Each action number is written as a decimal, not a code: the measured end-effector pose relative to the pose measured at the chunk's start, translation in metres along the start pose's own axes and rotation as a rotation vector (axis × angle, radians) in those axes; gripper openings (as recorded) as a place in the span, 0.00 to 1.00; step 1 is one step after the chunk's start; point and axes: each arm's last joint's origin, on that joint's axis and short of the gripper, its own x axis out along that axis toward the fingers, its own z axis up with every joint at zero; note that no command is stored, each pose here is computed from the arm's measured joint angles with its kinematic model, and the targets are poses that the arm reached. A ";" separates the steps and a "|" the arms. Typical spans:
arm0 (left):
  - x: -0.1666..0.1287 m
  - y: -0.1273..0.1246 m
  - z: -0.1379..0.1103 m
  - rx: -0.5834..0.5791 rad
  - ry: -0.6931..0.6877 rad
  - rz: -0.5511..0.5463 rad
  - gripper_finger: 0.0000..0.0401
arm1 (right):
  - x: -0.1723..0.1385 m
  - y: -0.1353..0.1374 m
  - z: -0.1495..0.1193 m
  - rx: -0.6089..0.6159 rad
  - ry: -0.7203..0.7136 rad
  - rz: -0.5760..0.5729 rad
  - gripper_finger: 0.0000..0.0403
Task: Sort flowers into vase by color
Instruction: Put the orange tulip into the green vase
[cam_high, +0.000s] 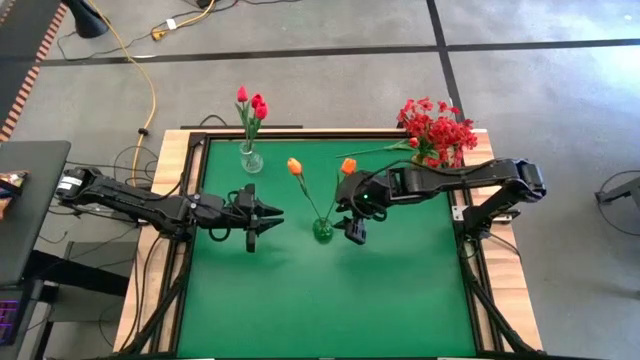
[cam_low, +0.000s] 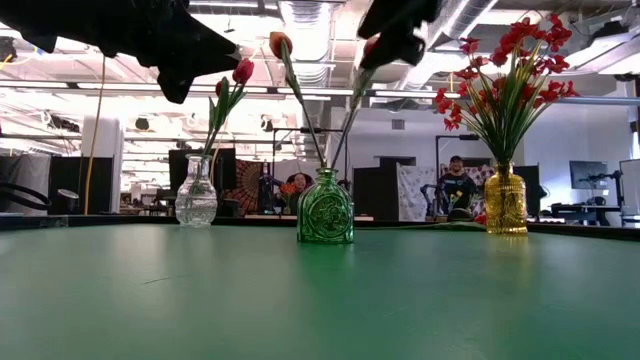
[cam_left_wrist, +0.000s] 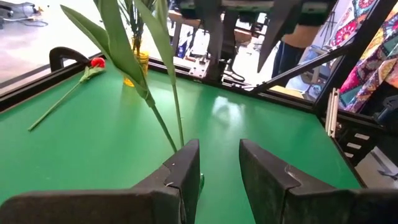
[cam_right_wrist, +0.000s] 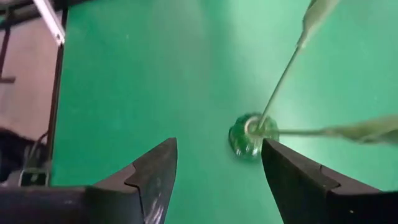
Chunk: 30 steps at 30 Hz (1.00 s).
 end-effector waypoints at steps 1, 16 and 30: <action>0.000 0.000 0.000 0.000 0.000 -0.001 0.25 | -0.004 0.003 0.001 -0.003 0.017 -0.001 0.65; 0.000 -0.001 0.001 0.006 0.000 -0.036 0.25 | -0.077 0.028 0.051 -0.081 -0.123 0.024 0.65; 0.000 -0.001 0.001 -0.016 0.000 -0.036 0.25 | -0.154 -0.070 0.101 -0.012 -0.413 -0.503 0.65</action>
